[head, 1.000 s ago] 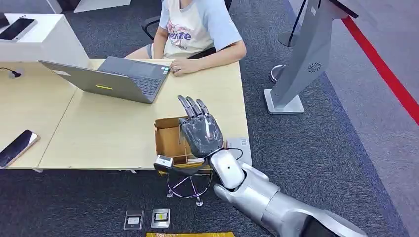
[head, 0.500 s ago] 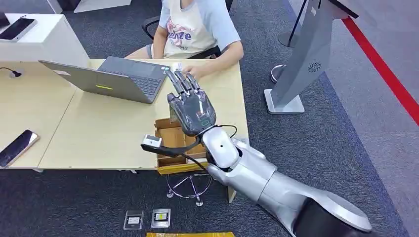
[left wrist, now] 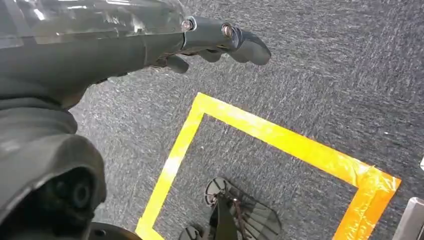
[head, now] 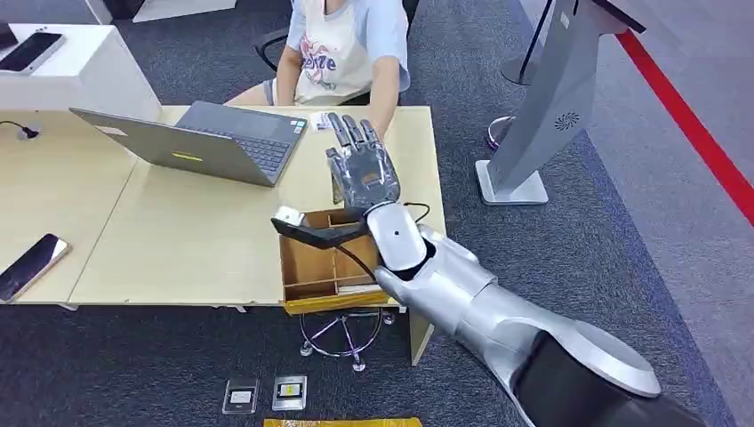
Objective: Pass the card to the sensor for recognition and then transmit it.
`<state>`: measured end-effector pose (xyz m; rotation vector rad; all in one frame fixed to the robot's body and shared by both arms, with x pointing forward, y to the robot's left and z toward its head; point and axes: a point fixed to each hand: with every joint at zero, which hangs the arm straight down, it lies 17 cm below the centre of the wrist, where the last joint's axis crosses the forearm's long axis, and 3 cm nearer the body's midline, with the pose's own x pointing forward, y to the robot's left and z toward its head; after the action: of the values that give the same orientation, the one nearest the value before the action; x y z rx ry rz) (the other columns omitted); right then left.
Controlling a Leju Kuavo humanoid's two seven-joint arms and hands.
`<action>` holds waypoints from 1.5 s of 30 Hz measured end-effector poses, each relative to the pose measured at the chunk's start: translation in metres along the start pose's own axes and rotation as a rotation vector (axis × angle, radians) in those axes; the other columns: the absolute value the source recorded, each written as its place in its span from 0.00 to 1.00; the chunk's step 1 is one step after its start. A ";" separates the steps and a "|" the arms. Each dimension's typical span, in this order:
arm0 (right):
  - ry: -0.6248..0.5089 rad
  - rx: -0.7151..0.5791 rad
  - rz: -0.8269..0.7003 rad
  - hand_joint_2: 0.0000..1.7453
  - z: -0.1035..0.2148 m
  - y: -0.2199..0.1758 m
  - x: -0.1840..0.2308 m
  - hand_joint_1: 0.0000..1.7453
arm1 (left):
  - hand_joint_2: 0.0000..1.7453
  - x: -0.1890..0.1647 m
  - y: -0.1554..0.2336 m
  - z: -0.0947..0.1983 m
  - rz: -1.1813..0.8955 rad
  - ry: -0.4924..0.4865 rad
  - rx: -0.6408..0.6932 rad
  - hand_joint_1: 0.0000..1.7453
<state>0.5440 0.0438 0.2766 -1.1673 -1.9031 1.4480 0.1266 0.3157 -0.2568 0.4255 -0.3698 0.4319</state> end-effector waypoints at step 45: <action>0.084 -0.034 0.105 1.00 0.005 0.010 -0.049 0.00 | 0.00 0.007 -0.004 0.000 -0.042 -0.022 -0.013 0.00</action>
<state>0.5685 0.0006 0.2715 -1.3406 -1.8406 1.4017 0.1350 0.3147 -0.2551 0.4248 -0.3845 0.3837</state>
